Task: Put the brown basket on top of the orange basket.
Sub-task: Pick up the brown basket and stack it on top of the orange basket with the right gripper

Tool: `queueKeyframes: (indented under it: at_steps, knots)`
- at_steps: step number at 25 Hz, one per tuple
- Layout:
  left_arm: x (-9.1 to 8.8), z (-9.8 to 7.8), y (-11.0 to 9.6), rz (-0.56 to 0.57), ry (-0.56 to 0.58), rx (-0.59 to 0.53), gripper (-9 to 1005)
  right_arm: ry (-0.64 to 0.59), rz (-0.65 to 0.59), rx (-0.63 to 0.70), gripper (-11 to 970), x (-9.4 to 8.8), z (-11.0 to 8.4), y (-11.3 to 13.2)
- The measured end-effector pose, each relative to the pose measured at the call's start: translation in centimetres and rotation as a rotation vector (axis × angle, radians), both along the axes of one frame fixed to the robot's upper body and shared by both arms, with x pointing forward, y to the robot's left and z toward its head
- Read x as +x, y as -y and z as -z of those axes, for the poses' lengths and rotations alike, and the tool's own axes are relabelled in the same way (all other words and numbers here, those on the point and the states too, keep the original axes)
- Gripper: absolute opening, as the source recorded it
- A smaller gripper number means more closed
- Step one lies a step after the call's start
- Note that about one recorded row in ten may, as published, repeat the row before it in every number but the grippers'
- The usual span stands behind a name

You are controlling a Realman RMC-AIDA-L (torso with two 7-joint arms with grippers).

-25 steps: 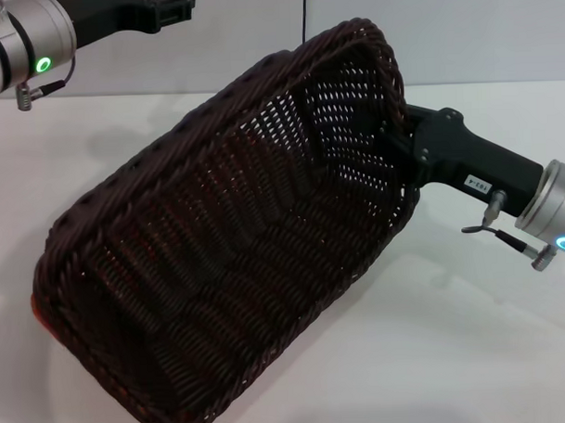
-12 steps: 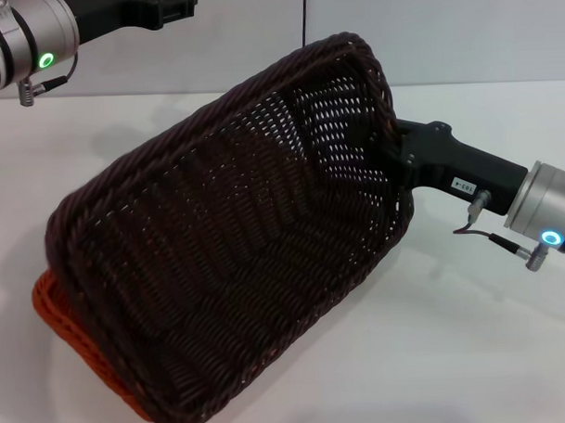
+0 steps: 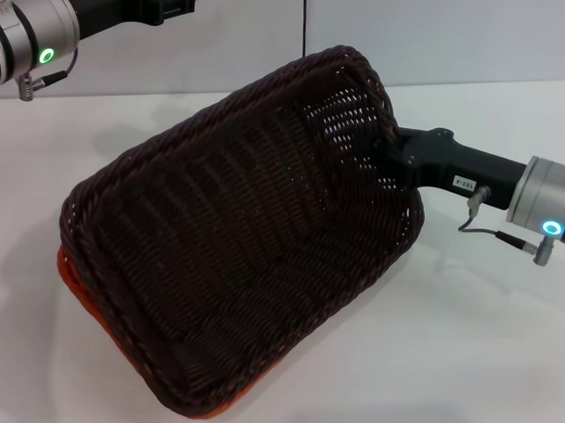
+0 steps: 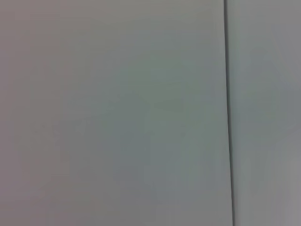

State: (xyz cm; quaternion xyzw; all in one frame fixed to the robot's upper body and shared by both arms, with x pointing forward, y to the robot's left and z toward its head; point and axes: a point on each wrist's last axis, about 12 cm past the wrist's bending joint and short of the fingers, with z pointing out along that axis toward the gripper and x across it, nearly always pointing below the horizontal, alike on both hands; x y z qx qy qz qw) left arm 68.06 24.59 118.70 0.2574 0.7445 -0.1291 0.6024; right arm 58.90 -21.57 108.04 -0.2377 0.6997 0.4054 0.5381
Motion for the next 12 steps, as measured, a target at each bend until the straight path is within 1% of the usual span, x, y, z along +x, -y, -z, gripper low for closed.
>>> queueKeyframes:
  at_steps: [6, 12]
  knots:
    - [0.06, -0.09, 0.03, 0.004, 0.011, 0.014, 856, -0.004, 0.003, -0.012, 159, 0.55, -0.38, 0.03]
    - [0.05, -0.07, 0.05, 0.004, 0.012, 0.016, 856, 0.0, -0.014, -0.031, 175, 1.02, -0.79, -0.47]
